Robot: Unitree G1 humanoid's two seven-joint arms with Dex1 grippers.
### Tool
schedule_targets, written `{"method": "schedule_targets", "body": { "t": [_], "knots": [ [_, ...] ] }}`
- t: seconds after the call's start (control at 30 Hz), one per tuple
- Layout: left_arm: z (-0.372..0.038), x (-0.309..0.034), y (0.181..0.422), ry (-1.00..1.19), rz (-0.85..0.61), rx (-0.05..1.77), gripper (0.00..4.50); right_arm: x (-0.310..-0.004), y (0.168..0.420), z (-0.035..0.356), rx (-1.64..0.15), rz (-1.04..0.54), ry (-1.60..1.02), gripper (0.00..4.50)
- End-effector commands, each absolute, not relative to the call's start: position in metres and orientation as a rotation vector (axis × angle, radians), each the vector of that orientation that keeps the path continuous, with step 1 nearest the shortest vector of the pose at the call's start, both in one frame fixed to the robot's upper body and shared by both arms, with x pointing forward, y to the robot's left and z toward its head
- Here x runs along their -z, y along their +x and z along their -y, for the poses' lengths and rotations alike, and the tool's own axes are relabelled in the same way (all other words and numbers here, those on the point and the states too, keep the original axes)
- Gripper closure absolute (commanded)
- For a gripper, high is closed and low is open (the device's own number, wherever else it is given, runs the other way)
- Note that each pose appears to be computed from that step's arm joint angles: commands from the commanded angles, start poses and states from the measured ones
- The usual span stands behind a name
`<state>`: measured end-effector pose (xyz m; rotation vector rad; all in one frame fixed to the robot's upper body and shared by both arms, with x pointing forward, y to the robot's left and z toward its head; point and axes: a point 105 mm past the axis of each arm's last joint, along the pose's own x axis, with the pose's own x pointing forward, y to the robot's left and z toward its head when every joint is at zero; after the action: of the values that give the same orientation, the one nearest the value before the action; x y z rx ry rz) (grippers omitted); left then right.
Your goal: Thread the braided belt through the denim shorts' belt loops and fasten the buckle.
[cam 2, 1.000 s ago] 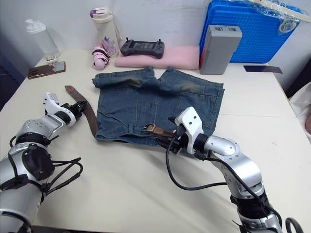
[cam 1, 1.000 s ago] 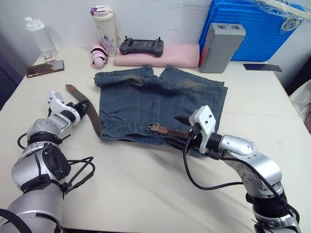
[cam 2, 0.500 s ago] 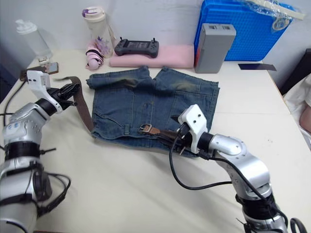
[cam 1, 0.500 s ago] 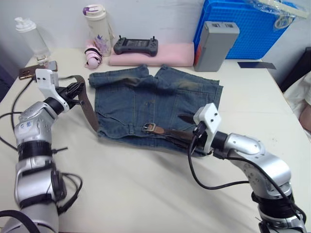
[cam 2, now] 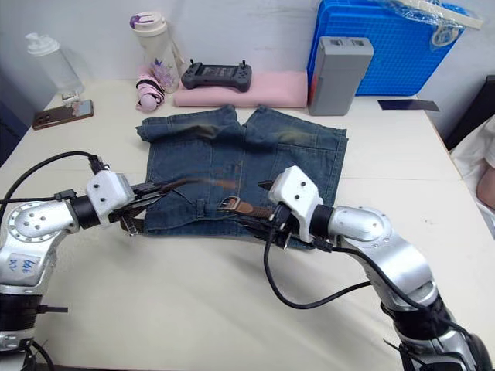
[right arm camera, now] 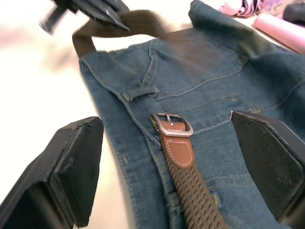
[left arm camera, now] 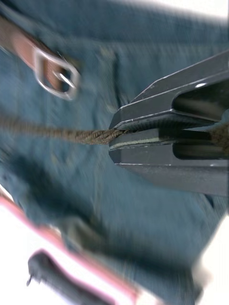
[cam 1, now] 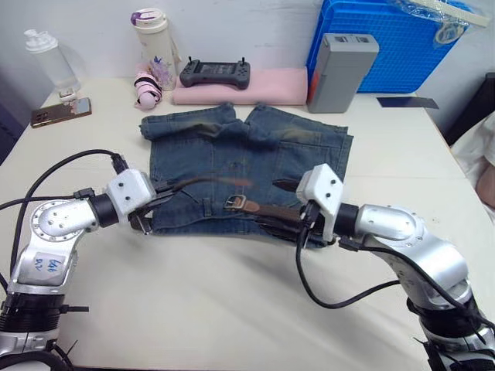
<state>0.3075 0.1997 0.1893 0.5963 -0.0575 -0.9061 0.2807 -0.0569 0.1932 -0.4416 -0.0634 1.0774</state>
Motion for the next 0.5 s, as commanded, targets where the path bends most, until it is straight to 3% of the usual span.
{"method": "schedule_targets", "body": {
  "t": [0.03,0.17,0.33,0.5],
  "knots": [
    [-0.199,-0.205,0.293,0.376,-0.016,1.078,4.47,-0.200,0.283,0.043,-1.081,0.215,-0.587,0.00],
    [-0.200,-0.206,0.288,0.215,-0.146,1.210,4.47,-0.190,0.284,0.027,-1.097,0.329,-0.738,0.00],
    [-0.197,-0.209,0.284,0.087,-0.294,1.390,4.47,-0.184,0.285,0.023,-1.104,0.365,-0.753,0.00],
    [-0.191,-0.219,0.295,0.033,-0.351,1.475,4.47,-0.185,0.292,0.029,-1.047,0.401,-0.798,0.00]
  ]
}}
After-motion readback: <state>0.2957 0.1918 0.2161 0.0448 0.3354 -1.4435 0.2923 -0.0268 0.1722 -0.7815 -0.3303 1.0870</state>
